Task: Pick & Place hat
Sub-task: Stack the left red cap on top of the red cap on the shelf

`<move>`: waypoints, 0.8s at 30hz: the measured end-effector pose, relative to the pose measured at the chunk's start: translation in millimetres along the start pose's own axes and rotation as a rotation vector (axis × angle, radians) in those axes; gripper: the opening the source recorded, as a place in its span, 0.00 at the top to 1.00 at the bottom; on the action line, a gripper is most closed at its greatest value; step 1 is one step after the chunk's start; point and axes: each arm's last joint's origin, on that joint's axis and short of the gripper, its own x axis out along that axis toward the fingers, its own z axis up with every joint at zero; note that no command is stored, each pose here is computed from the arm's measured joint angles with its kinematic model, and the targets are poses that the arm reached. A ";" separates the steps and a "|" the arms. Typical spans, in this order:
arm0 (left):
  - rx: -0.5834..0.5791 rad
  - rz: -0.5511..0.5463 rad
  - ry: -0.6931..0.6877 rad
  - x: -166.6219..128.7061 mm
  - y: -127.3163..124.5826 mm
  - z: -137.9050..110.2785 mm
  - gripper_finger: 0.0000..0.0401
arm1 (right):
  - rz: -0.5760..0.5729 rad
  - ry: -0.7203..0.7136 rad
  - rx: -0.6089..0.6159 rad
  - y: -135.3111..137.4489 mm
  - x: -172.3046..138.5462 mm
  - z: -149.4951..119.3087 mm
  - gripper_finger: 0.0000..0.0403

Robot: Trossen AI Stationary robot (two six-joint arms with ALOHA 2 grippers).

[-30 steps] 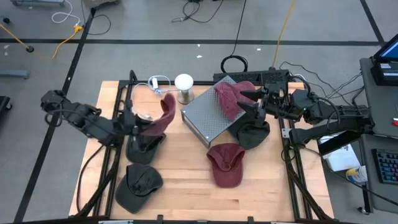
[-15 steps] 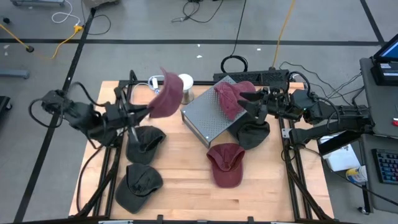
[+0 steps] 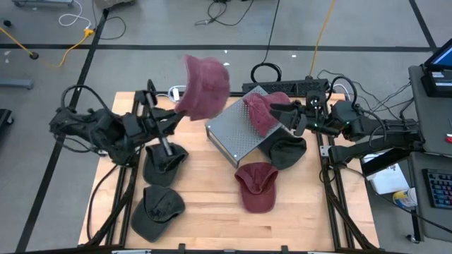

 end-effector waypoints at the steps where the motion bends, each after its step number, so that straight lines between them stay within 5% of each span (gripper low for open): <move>1: -0.001 0.003 -0.026 4.5 -0.8 -2.9 0.98 | 0.000 0.001 0.011 -0.1 1.2 -0.7 0.31; 11: 0.048 0.068 -0.248 48.5 -2.8 -34.0 0.98 | 0.062 0.032 0.084 1.9 12.5 -6.7 0.31; 24: -0.011 -0.119 -0.307 113.8 -6.2 -49.2 0.98 | 0.179 -0.116 0.058 11.5 8.8 11.0 0.31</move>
